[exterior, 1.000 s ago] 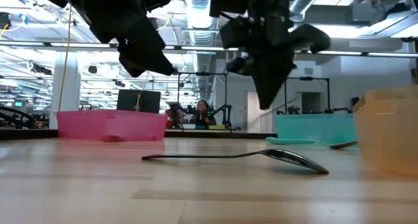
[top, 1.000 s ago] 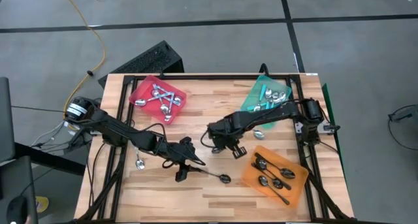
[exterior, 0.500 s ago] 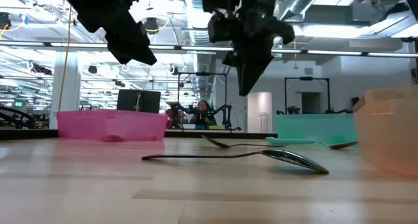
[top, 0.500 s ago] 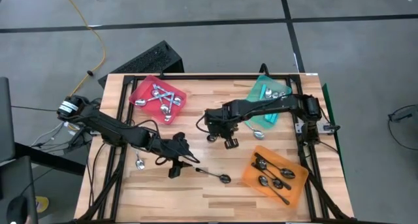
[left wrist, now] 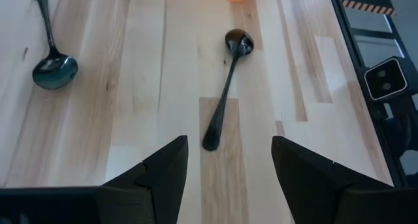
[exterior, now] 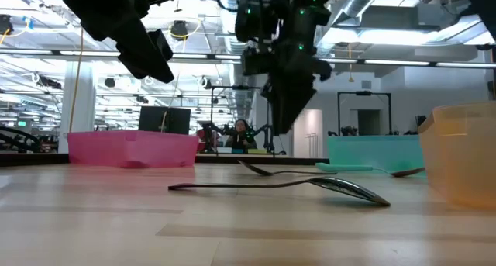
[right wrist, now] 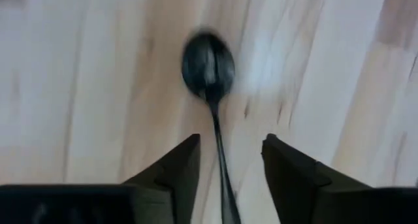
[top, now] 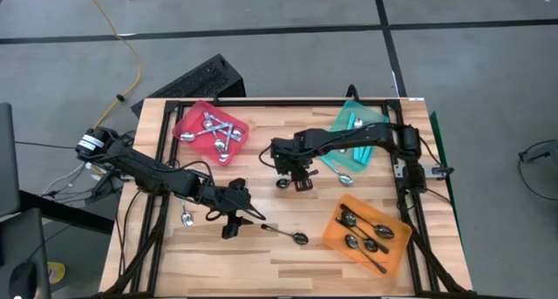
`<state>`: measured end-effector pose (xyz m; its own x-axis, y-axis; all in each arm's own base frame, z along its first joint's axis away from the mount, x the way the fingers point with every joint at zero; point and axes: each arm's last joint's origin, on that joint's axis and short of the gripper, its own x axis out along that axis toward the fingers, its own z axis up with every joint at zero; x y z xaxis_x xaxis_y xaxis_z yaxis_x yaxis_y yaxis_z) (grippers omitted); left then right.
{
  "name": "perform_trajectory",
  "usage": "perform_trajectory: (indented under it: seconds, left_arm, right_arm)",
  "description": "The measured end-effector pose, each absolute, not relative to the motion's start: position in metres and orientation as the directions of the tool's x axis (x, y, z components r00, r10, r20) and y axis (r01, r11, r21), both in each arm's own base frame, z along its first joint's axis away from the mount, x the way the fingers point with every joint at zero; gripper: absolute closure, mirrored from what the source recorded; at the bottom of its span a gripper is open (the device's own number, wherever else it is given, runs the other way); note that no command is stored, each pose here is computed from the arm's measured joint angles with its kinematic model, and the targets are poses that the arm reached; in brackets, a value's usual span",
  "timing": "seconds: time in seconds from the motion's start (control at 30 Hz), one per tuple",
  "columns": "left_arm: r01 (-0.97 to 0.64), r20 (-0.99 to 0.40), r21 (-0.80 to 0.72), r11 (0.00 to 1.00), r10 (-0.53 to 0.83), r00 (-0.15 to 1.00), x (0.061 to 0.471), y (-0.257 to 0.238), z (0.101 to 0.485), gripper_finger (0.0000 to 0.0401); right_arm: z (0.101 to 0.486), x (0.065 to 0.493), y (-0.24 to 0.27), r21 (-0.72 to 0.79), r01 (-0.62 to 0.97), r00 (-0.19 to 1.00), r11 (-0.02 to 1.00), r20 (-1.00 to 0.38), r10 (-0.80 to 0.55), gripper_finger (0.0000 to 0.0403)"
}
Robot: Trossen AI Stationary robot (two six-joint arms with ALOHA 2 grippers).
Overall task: Sort silverware by color (type)
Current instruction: Put the black spoon into the orange bin
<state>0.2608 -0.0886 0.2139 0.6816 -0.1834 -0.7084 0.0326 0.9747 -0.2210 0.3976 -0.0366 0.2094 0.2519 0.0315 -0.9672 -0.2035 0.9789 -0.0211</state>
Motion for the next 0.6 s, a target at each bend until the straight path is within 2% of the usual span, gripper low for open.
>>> perform_trajectory:
  seconds: [0.13, 0.37, 0.6]
  left_arm:
    - [0.024, -0.713, -0.227, 0.974, -0.183, 0.677, 0.260, -0.089, 0.214, 0.0195]
    - [0.015, -0.731, -0.231, 0.973, -0.184, 0.657, 0.258, -0.091, 0.212, 0.0195]
    - [0.011, -0.738, -0.232, 0.973, -0.183, 0.649, 0.257, -0.092, 0.211, 0.0195]
  right_arm:
    - [0.184, 0.403, -0.038, -0.007, -0.219, 0.183, 0.976, -0.983, 0.034, 0.0195]
    - [0.149, 0.408, -0.042, 0.024, -0.217, 0.085, 0.976, -0.995, 0.043, 0.0202]
    - [0.142, 0.412, -0.051, 0.019, -0.186, 0.099, 0.982, -0.994, 0.038, 0.0219]
